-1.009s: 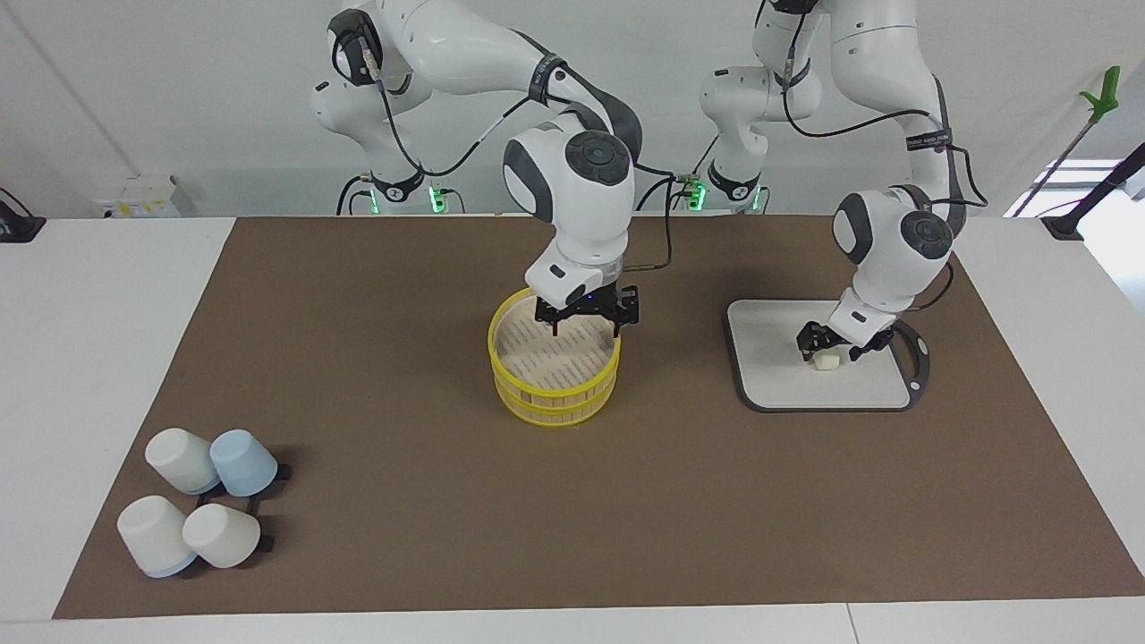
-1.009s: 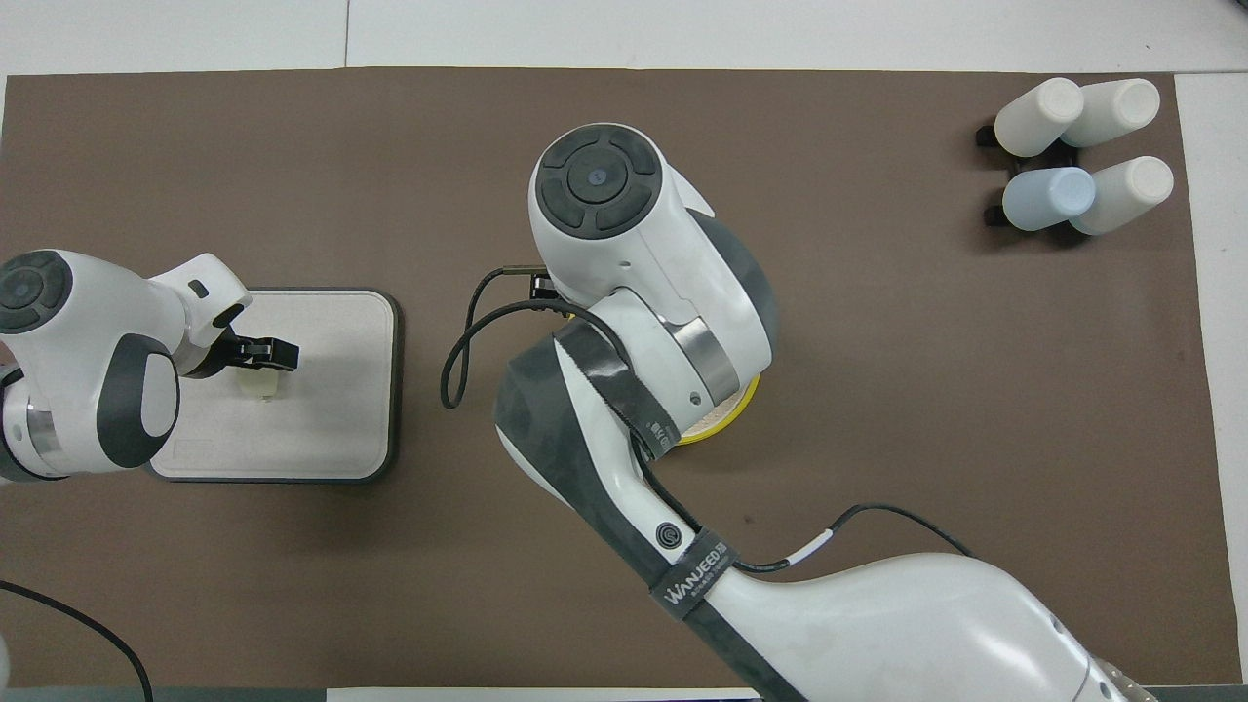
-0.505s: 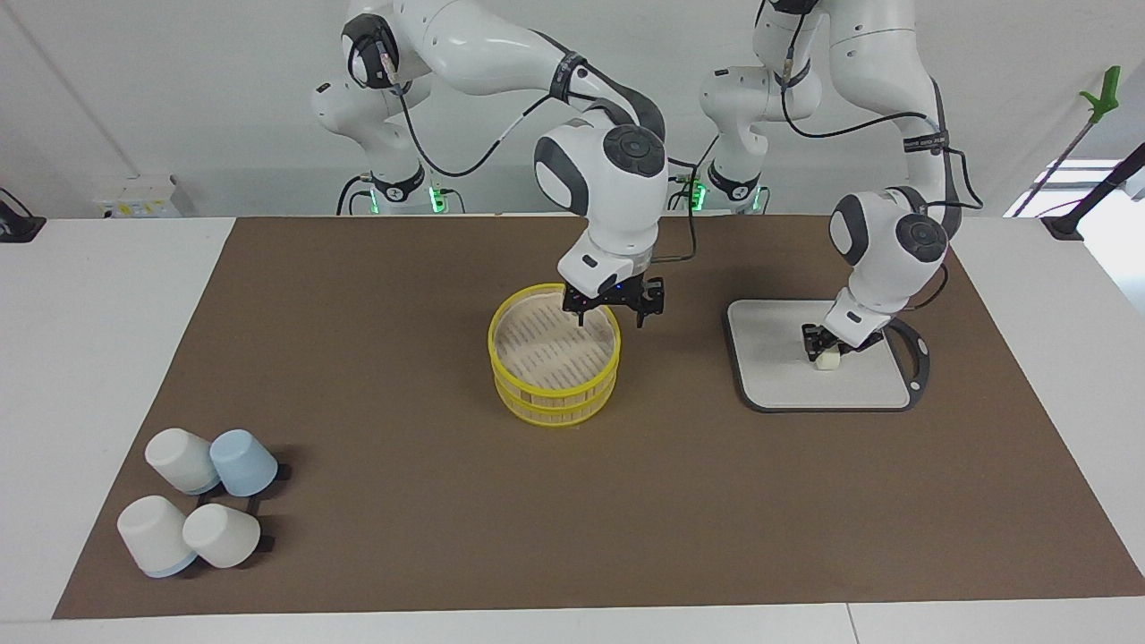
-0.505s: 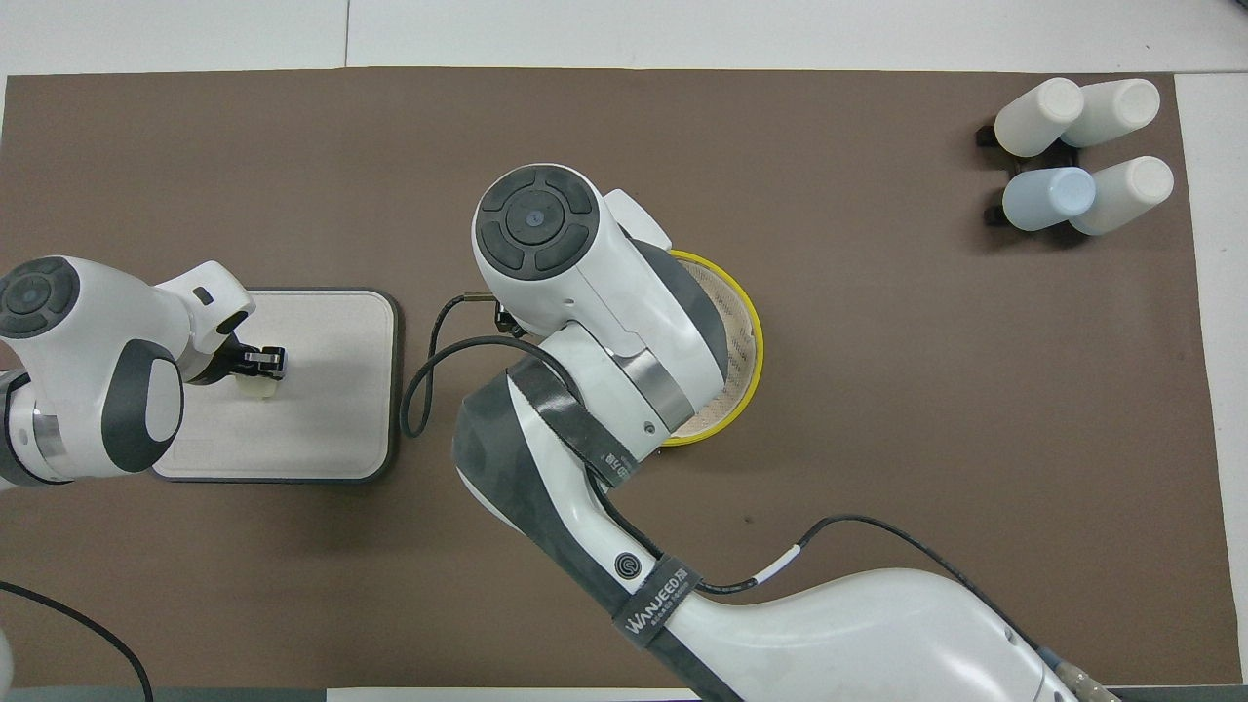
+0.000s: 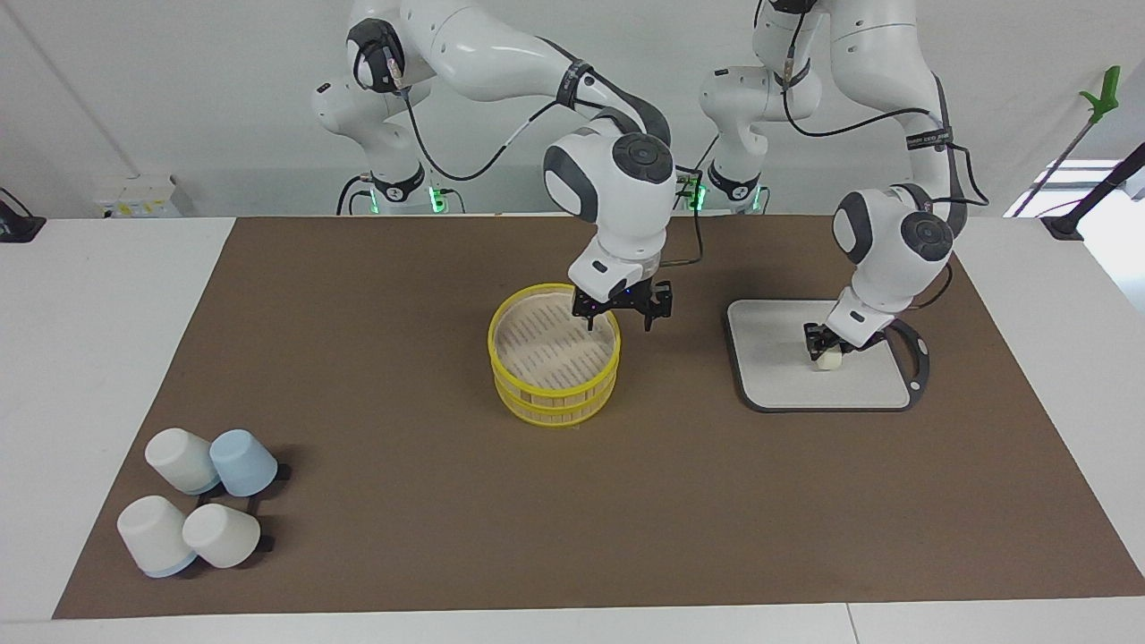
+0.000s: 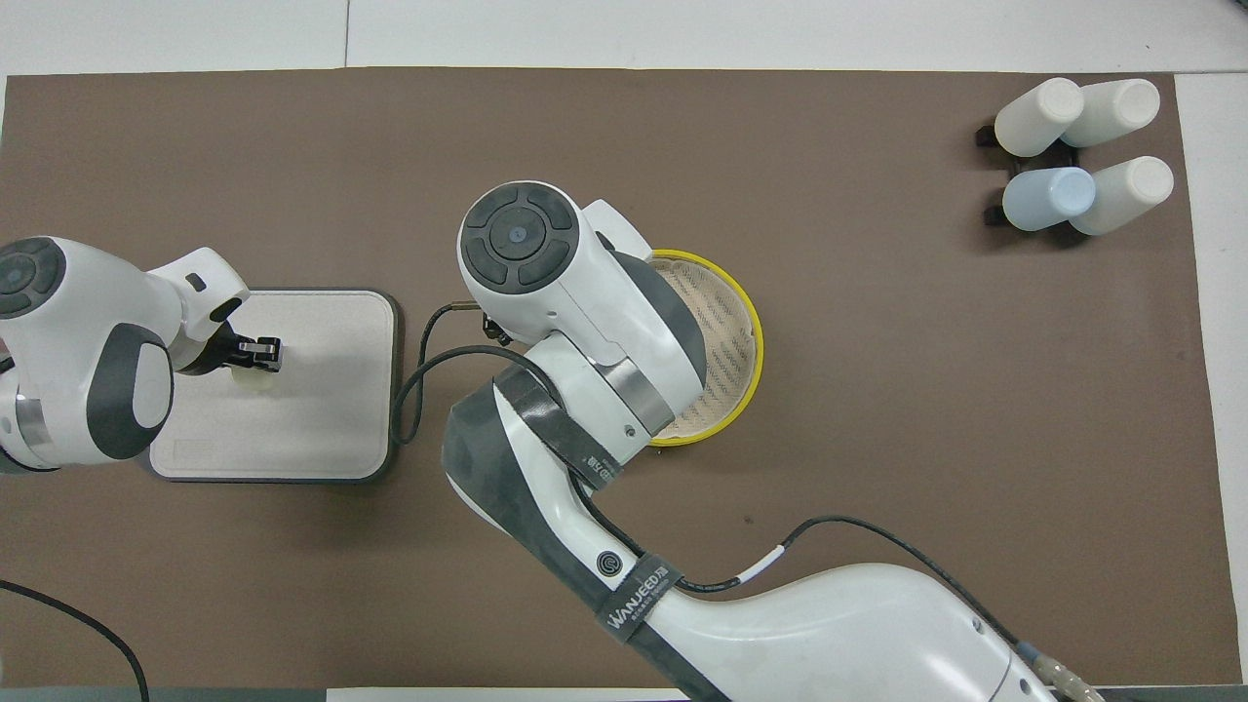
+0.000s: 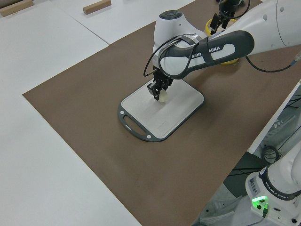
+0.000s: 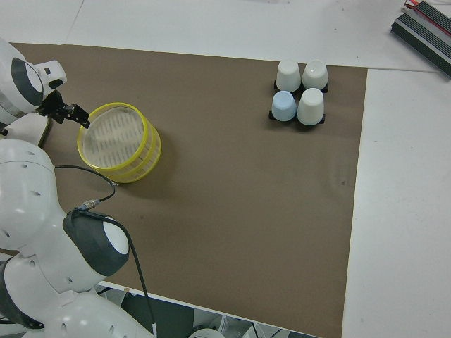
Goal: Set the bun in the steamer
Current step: 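Grasp the bun with the left gripper while the right gripper grips the lid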
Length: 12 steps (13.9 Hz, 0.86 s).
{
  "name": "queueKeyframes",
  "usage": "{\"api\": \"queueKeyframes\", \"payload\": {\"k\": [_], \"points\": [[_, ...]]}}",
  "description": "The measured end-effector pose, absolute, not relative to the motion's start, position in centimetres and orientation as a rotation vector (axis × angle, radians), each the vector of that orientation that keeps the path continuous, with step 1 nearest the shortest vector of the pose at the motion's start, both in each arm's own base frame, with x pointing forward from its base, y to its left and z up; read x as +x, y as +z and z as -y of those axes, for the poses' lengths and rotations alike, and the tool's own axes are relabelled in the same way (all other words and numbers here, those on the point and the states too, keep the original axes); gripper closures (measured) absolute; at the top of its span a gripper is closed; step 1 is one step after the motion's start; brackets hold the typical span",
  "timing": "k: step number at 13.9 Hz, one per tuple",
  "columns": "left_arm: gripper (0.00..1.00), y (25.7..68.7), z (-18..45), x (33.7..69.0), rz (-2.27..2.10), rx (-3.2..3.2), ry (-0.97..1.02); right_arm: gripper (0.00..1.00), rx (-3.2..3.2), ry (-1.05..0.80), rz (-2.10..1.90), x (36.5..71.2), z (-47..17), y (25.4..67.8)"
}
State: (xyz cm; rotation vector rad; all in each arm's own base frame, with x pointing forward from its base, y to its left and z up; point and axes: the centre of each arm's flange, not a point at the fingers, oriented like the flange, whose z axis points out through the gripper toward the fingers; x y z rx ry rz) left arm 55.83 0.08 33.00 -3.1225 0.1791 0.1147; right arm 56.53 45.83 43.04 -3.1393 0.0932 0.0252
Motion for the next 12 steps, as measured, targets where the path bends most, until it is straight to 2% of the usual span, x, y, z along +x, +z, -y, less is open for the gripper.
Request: {"api": "queueKeyframes", "payload": {"k": [5,12], "points": [[0.59,37.9,0.3,57.5,-0.160,-3.135,0.187,0.05,-3.136,0.027,-0.100,56.6,-45.8,42.0],[0.61,39.6,1.5,58.0,-0.096,-3.154,0.201,0.09,-3.131,0.020,-0.118,56.6,-45.8,39.9]]}}
